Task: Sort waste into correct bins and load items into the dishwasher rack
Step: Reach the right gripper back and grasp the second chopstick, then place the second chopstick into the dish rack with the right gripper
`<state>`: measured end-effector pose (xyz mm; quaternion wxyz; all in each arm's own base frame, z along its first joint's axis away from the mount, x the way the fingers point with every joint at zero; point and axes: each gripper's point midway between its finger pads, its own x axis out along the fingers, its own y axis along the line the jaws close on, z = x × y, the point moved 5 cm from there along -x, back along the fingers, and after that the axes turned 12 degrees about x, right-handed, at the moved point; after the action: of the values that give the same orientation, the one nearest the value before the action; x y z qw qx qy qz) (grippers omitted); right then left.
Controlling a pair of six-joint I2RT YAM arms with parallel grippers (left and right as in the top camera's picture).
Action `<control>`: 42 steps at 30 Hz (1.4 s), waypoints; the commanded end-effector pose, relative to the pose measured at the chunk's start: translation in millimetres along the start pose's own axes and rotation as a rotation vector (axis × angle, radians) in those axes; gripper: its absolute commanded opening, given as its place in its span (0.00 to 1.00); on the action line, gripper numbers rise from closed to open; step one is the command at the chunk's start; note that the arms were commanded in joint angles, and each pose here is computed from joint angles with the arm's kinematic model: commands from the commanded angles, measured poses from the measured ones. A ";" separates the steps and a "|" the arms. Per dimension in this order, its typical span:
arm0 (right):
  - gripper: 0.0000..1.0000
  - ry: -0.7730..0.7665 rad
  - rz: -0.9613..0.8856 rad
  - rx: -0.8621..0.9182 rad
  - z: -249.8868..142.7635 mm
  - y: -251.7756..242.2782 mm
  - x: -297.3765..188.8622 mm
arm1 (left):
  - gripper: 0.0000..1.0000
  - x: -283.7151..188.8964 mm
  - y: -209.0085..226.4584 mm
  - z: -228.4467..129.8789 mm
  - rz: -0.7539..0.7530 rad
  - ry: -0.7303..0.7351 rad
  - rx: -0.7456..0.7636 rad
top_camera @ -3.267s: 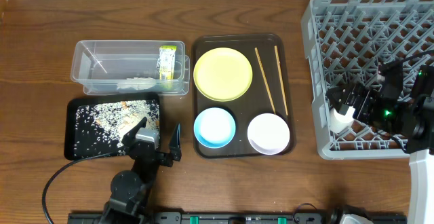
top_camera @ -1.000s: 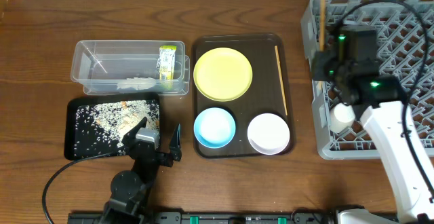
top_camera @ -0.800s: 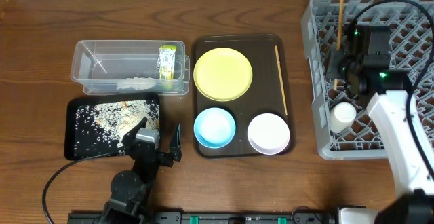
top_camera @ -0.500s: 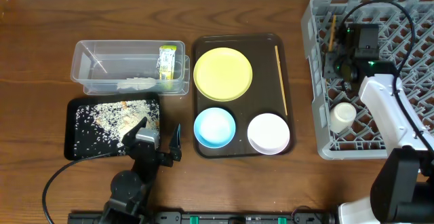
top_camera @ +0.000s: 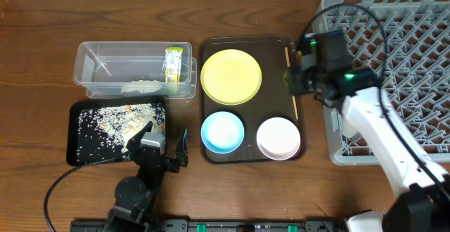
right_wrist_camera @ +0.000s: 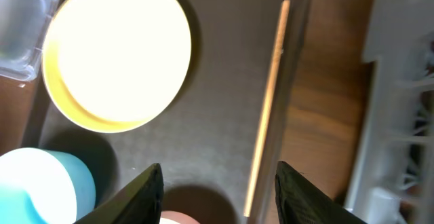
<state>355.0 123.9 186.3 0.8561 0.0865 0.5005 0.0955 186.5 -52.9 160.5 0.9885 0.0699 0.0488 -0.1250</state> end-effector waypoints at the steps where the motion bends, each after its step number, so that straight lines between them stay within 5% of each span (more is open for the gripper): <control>1: 0.48 0.025 -0.182 0.095 -12.6 -13.2 32.5 | 0.88 2.4 -0.5 -15.8 0.005 0.040 0.012; 5: 0.47 0.029 -0.299 0.090 -14.6 -30.8 69.9 | 0.88 2.4 -0.5 -15.8 0.005 0.040 0.012; 10: 0.33 0.114 -0.203 0.064 -27.2 -28.9 110.7 | 0.88 2.4 -0.5 -15.8 0.005 0.040 0.012; 18: 0.32 0.169 -0.262 0.056 -44.0 -41.7 139.6 | 0.88 2.4 -0.5 -15.8 0.005 0.040 0.012; 32: 0.43 0.066 -0.136 0.028 -11.9 -15.9 90.6 | 0.88 2.4 -0.5 -15.8 0.005 0.040 0.012; 42: 0.43 0.132 -0.247 0.022 -30.0 -35.3 118.1 | 0.88 2.4 -0.5 -15.8 0.005 0.040 0.012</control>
<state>386.8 128.7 83.0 0.8343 0.0457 0.5493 0.0090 186.6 -52.9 160.4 0.9885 0.0699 0.0488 -0.1250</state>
